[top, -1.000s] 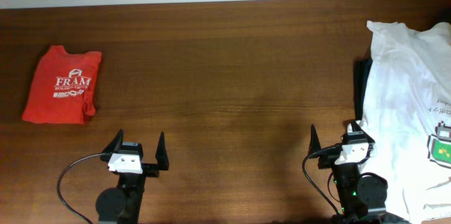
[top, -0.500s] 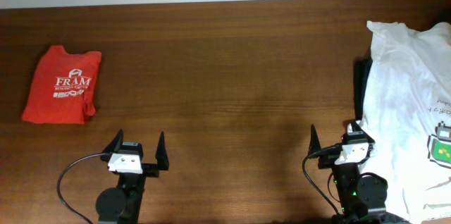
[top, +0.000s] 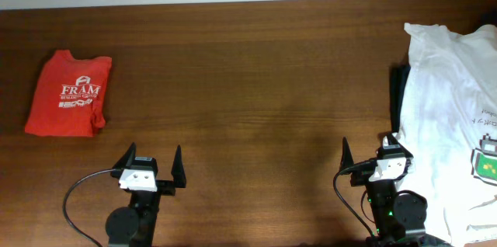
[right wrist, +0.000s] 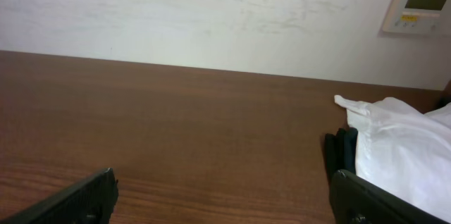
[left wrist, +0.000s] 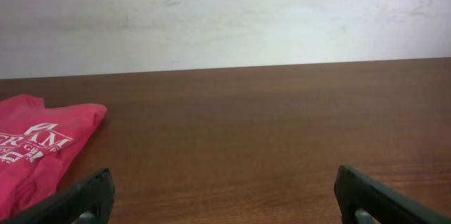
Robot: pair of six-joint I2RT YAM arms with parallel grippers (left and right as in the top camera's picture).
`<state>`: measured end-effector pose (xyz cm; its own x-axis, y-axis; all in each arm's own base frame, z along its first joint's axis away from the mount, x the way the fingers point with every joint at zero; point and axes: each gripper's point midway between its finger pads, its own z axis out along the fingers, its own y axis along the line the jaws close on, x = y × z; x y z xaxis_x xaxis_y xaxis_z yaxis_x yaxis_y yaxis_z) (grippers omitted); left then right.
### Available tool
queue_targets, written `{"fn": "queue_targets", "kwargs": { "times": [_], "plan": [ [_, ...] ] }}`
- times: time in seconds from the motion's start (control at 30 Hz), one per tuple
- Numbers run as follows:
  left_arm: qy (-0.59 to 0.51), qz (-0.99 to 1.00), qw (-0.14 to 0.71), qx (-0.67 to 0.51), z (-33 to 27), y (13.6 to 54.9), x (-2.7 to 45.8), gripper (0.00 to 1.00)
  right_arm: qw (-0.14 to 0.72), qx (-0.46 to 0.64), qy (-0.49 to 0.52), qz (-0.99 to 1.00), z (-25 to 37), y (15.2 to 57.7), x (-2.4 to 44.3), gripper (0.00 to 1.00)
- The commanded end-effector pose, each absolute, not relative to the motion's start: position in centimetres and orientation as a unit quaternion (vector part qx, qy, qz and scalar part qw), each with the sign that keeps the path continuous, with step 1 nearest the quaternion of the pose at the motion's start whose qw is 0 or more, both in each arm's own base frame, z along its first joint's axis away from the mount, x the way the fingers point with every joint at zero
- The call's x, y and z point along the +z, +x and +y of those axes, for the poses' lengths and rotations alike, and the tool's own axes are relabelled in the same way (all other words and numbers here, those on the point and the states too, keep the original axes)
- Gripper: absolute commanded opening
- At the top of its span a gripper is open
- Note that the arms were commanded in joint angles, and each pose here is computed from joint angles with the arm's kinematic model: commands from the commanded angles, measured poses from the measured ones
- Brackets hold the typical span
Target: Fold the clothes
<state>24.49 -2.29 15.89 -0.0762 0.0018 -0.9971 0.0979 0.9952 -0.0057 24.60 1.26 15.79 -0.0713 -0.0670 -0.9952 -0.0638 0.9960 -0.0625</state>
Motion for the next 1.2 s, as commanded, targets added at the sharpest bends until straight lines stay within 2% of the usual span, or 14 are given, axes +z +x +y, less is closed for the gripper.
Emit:
{"fn": "queue_targets", "kwargs": {
  "times": [0.0, 0.9, 1.17],
  "plan": [
    [0.031, 0.734, 0.678, -0.029, -2.0, 24.5, 15.6, 0.99, 0.680, -0.004, -0.041, 0.732, 1.1, 24.6, 15.6, 0.99],
    [0.026, 0.736, 0.676, -0.031, -1.9, 24.5, 15.6, 0.99, 0.682, 0.011, -0.050, 0.729, 1.6, 24.6, 15.8, 0.99],
    [0.005, 0.801, 0.598, -0.045, -1.9, 24.3, 15.4, 0.99, 0.664, 0.000, -0.026, 0.748, 0.8, 24.1, 18.2, 0.99]
  ]
}}
